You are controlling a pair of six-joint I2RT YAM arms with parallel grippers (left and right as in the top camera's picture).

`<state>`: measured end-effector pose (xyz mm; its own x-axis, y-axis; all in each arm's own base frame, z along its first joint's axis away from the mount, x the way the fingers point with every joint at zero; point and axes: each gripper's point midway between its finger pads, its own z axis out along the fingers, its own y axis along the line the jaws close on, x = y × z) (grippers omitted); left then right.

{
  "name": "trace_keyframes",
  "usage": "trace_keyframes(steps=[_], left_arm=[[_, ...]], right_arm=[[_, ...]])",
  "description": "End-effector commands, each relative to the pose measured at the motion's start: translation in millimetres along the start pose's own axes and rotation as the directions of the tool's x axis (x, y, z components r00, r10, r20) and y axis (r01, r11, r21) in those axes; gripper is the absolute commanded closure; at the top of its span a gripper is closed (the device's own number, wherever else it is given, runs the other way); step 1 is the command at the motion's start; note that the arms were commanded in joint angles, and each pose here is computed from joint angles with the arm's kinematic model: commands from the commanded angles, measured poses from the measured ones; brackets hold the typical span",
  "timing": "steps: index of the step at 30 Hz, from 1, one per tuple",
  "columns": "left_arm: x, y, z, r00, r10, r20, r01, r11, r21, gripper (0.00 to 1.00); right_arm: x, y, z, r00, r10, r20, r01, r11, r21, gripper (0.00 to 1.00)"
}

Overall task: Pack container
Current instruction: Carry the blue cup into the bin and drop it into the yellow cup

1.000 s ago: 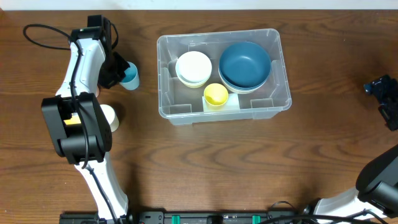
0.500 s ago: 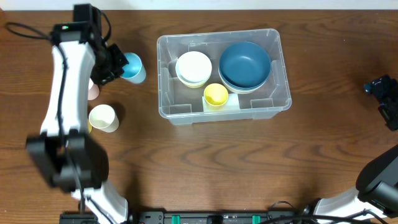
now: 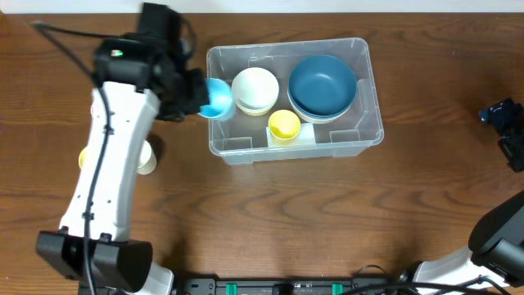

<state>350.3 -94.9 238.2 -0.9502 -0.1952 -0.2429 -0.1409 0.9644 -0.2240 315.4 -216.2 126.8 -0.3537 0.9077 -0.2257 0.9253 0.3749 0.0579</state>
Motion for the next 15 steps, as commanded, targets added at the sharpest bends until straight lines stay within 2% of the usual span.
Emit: trace_keyframes(steps=[1, 7, 15], left_arm=[[2.0, -22.1, 5.4, 0.995, 0.096, 0.020, -0.096, 0.995, -0.005, 0.94], [1.8, -52.2, 16.0, 0.980, 0.190, 0.064, -0.189, 0.982, -0.022, 0.94], [1.8, -60.3, 25.0, 0.978, 0.204, 0.051, -0.203, 0.979, -0.022, 0.94]], right_arm=[[-0.8, -2.4, 1.4, 1.000, 0.015, 0.003, -0.015, 1.000, 0.012, 0.01], [-0.8, -2.4, 1.4, 1.000, 0.015, 0.003, -0.015, 1.000, 0.012, 0.01], [-0.8, -2.4, 1.4, 1.000, 0.015, 0.003, -0.015, 1.000, 0.012, 0.01]])
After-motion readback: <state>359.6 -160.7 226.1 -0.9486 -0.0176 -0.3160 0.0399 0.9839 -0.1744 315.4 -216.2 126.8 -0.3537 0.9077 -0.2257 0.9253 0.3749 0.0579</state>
